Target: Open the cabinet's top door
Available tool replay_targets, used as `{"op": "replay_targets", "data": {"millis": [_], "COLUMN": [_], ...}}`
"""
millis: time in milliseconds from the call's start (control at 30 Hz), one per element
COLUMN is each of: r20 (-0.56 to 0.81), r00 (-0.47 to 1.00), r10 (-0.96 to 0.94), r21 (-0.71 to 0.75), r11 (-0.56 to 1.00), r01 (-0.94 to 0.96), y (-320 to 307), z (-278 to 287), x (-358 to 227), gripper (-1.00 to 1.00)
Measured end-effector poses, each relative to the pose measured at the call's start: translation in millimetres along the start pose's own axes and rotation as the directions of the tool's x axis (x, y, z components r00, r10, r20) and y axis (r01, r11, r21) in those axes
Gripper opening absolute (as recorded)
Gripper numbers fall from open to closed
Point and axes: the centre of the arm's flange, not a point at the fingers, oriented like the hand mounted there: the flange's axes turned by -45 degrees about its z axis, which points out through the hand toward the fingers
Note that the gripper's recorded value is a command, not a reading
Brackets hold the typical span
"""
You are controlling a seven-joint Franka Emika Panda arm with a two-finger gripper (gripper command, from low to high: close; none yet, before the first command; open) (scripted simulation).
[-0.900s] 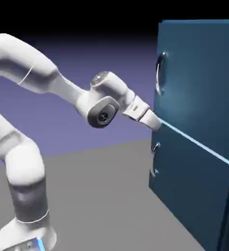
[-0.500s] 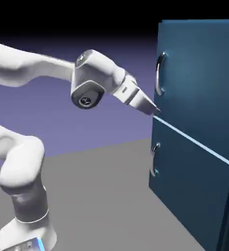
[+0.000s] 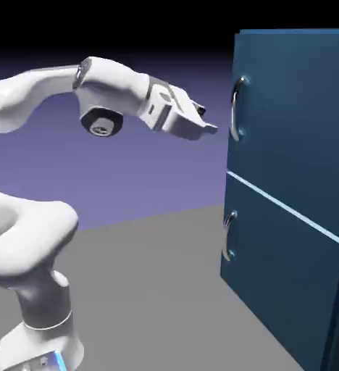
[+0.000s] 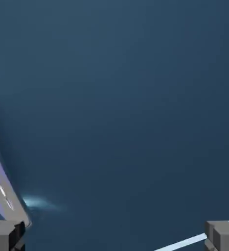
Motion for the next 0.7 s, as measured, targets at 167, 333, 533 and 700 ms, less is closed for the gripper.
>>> {"op": "replay_targets", "data": {"millis": [167,333,533,700], "r20": [-0.083,-0.161,-0.245,-0.303], "r00": [0.996,0.985,0.961,0.931], "r10": [-0.020,-0.061,-0.132,-0.205], "r21": [0.023,0.044,0.060,0.063], "r11": [0.999,0.997,0.987,0.970], "r01": [0.022,0.069,0.151,0.234], "y": [-21,-41,-60,-67], "z": [-2,6,32,64], "x": [-4,-11,-25,-39], "gripper": [0.00,0.00,0.00,0.00]}}
